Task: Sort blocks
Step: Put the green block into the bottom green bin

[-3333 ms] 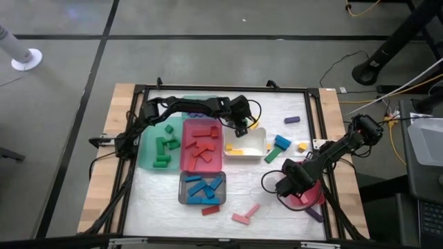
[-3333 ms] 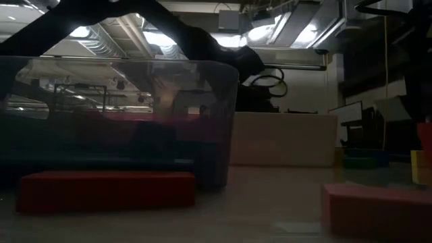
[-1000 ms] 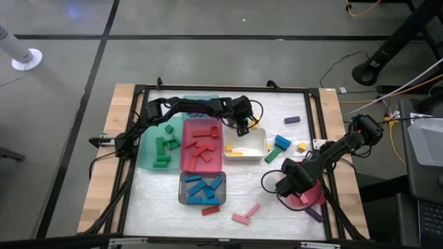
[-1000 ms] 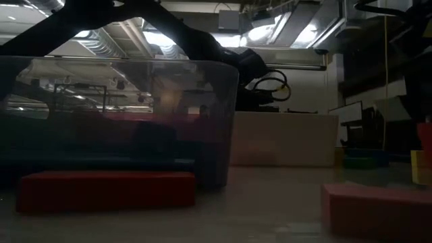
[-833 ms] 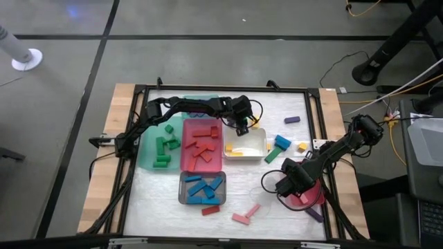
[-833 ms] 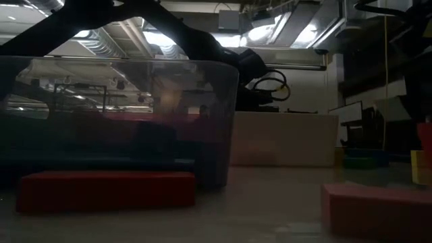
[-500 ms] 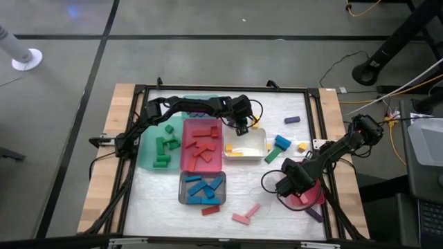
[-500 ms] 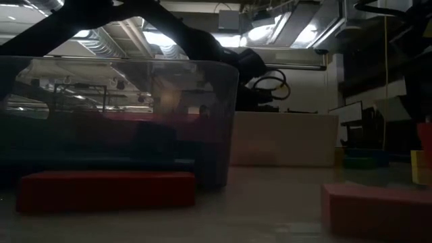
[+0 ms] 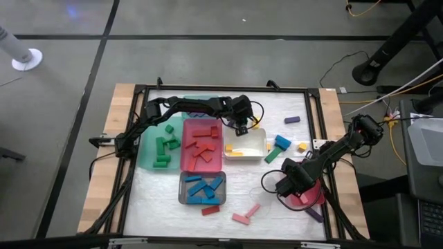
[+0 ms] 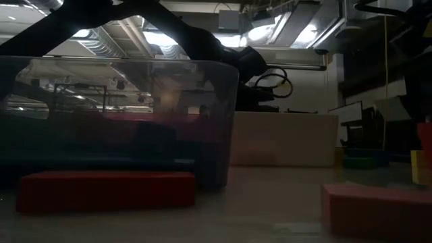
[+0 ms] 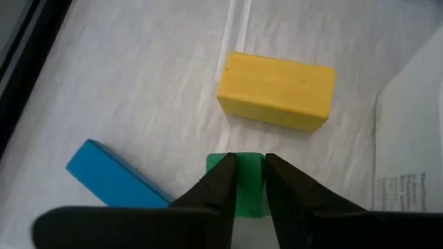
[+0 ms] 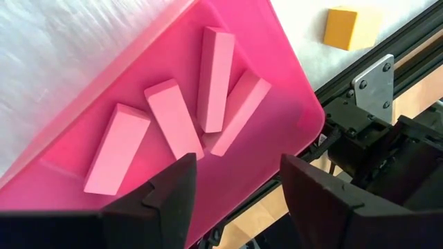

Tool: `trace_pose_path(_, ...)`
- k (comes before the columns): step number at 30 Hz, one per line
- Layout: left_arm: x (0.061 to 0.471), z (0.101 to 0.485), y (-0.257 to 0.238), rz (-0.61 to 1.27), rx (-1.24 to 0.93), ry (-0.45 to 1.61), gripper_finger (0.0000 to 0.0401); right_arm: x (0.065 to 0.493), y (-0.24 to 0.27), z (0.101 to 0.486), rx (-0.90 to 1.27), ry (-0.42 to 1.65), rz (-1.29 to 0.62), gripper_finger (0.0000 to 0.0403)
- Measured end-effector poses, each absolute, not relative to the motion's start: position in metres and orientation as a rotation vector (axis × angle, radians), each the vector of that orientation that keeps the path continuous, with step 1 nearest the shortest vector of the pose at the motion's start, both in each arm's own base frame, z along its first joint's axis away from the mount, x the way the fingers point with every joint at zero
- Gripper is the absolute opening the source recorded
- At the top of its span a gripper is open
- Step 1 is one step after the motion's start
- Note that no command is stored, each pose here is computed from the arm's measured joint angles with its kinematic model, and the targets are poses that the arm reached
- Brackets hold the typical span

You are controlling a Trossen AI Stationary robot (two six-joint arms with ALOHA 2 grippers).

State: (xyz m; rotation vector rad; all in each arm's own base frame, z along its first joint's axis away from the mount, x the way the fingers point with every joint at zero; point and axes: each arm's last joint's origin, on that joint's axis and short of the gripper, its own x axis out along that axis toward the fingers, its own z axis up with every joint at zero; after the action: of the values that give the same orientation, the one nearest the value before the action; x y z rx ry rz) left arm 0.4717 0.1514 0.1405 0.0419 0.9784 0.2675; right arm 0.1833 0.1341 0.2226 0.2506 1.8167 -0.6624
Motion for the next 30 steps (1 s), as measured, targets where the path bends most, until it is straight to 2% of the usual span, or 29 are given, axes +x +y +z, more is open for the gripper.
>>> trace_pose_path(7, 0.477, 0.142, 0.135, 0.295, 0.235, 1.004, 0.0148, 0.183, 0.134, 0.223, 0.25, 1.816, -0.663, 0.0209)
trace_pose_path(11, 0.479, 0.143, 0.131, 0.279, 0.281, 0.998, 0.0174, 0.183, 0.134, 0.223, 0.25, 1.817, -0.663, 0.0209)
trace_pose_path(19, 0.482, 0.146, 0.132, 0.313, 0.227, 0.965, 0.0179, 0.183, 0.134, 0.223, 0.25, 1.816, -0.663, 0.0209)
trace_pose_path(30, 0.493, 0.179, 0.136, 0.333, 0.204, 0.898, 0.018, 0.183, 0.134, 0.223, 0.25, 1.816, -0.663, 0.0209)
